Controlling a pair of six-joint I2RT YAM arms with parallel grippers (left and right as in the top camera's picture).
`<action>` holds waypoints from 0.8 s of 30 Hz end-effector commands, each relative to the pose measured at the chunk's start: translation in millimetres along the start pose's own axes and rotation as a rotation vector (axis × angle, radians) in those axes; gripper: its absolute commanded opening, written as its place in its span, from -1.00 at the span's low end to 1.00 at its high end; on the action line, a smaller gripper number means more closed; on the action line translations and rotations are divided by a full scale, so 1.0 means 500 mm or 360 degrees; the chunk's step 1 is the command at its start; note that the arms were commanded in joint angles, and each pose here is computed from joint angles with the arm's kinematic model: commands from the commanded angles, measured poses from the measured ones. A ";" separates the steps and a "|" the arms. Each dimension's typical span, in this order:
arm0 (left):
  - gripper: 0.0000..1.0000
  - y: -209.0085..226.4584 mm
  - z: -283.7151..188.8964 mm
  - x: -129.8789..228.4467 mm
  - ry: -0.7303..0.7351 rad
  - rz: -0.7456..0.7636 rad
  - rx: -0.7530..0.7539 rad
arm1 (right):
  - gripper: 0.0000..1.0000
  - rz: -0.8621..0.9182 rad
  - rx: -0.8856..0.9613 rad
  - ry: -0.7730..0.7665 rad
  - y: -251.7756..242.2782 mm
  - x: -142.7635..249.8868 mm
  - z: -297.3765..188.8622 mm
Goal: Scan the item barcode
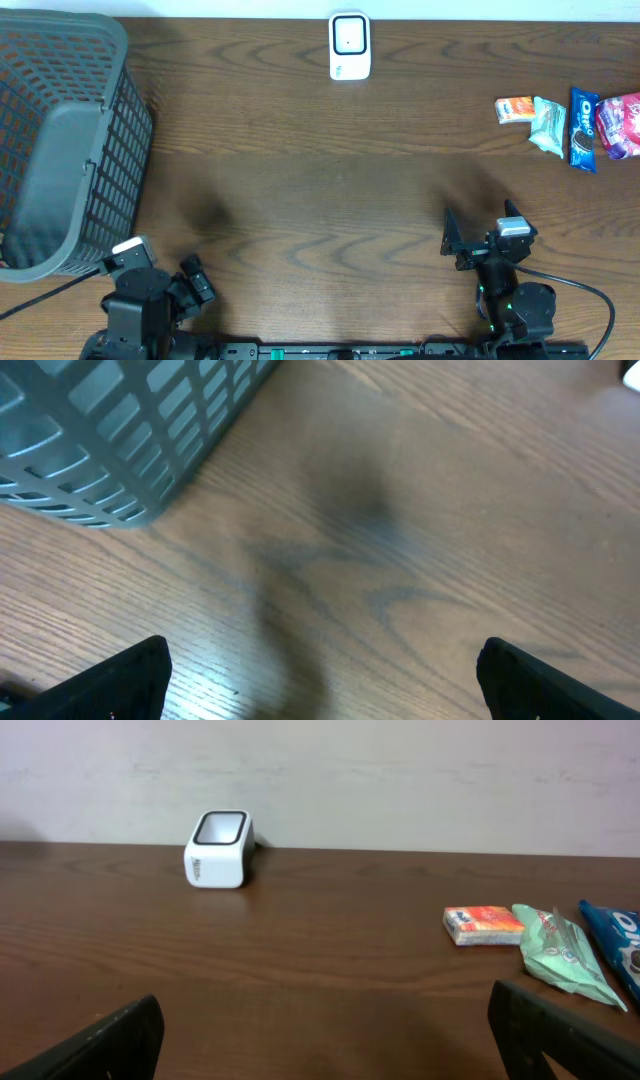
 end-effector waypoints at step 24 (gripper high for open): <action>0.96 0.036 -0.028 -0.010 -0.0204 -0.0228 -0.0102 | 0.98 0.0024 0.0027 -0.0005 -0.006 0.001 0.000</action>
Point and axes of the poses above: each gripper's point midway between its finger pads, its own z axis out along the fingers, its own y axis along the line the jaws close on, x = y × z, the point moved 5 cm from there along -z, back along the fingers, and after that the axes turned 9 degrees about z, right-handed, at the moved point
